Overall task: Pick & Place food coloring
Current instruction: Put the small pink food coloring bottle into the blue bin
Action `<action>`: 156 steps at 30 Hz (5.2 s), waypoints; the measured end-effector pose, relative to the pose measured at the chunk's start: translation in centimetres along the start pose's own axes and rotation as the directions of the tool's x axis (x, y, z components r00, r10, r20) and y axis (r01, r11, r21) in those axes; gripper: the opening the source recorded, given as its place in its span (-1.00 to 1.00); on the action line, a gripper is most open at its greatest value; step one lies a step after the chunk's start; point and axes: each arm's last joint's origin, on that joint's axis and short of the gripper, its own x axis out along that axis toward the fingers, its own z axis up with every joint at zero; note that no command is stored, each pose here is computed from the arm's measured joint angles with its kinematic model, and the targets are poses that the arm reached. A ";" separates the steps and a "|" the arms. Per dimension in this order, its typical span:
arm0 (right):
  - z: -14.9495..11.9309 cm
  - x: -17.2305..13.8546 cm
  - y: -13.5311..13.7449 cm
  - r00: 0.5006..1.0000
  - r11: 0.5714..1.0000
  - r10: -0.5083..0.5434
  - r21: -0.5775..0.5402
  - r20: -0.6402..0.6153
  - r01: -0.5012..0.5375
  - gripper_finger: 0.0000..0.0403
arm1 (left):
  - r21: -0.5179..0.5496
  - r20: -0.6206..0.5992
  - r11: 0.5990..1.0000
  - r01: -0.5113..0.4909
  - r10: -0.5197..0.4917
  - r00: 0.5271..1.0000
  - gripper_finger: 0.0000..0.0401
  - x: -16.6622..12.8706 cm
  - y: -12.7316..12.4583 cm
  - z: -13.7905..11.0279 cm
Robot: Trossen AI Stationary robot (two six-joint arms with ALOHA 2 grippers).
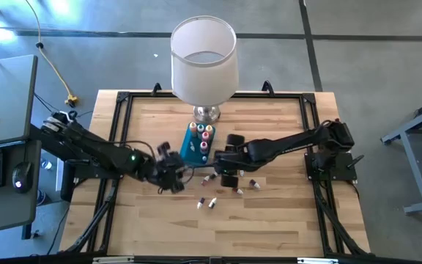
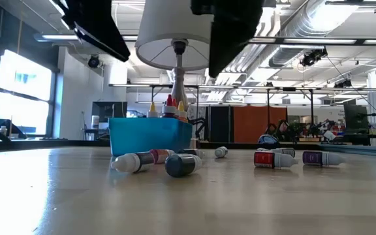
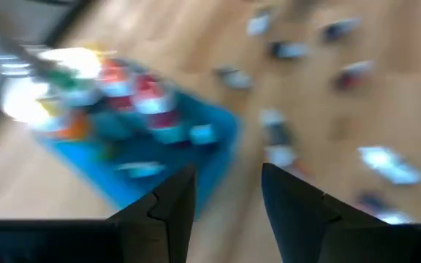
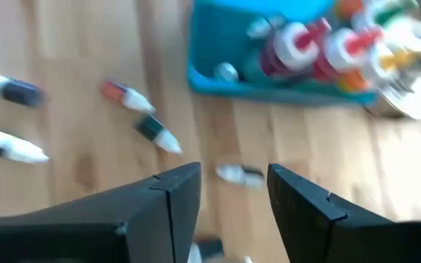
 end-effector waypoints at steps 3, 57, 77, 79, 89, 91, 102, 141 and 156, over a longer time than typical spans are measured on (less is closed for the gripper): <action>-0.7 -0.3 0.2 0.996 0.997 -0.078 0.023 -0.039 0.079 -0.25 | -0.069 0.034 0.992 0.110 -0.107 0.994 -0.25 0.8 -1.9 -1.3; -1.3 -0.7 1.9 0.990 0.990 -0.139 0.004 -0.016 0.139 -0.29 | 0.148 -0.218 0.953 0.266 -0.231 0.948 -0.26 5.5 -9.2 -2.4; -1.4 -0.7 1.9 0.988 0.988 -0.156 -0.009 -0.020 0.155 -0.29 | -0.452 -0.317 0.891 0.037 -0.199 0.927 -0.25 5.9 -11.5 -5.6; -1.4 -0.7 1.9 0.988 0.988 -0.152 -0.005 -0.020 0.152 -0.29 | -0.434 -0.333 0.901 0.010 -0.171 0.927 -0.25 5.8 -11.2 -5.8; -1.2 -0.7 2.1 0.991 0.991 -0.134 0.006 -0.006 0.134 -0.29 | -0.414 -0.354 0.909 -0.036 -0.124 0.927 -0.25 6.0 -11.0 -6.2; -1.2 -0.7 2.1 0.991 0.991 -0.133 0.006 -0.004 0.133 -0.30 | -0.414 -0.345 0.909 -0.038 -0.118 0.931 -0.25 6.0 -11.0 -6.2; -1.1 -0.7 2.1 0.992 0.992 -0.130 0.005 -0.001 0.130 -0.29 | -0.384 -0.382 0.921 -0.065 -0.094 0.919 -0.25 7.6 -11.6 -7.7; -8.2 5.5 6.7 0.995 0.997 0.081 -0.012 0.058 -0.080 -0.31 | -0.033 -0.356 0.930 -0.367 0.332 0.873 -0.62 10.9 3.5 3.7; -9.4 5.3 7.8 0.995 0.990 0.100 0.094 0.031 -0.102 -0.31 | -0.043 -0.376 0.975 -0.219 0.187 0.908 -0.58 13.1 5.3 3.3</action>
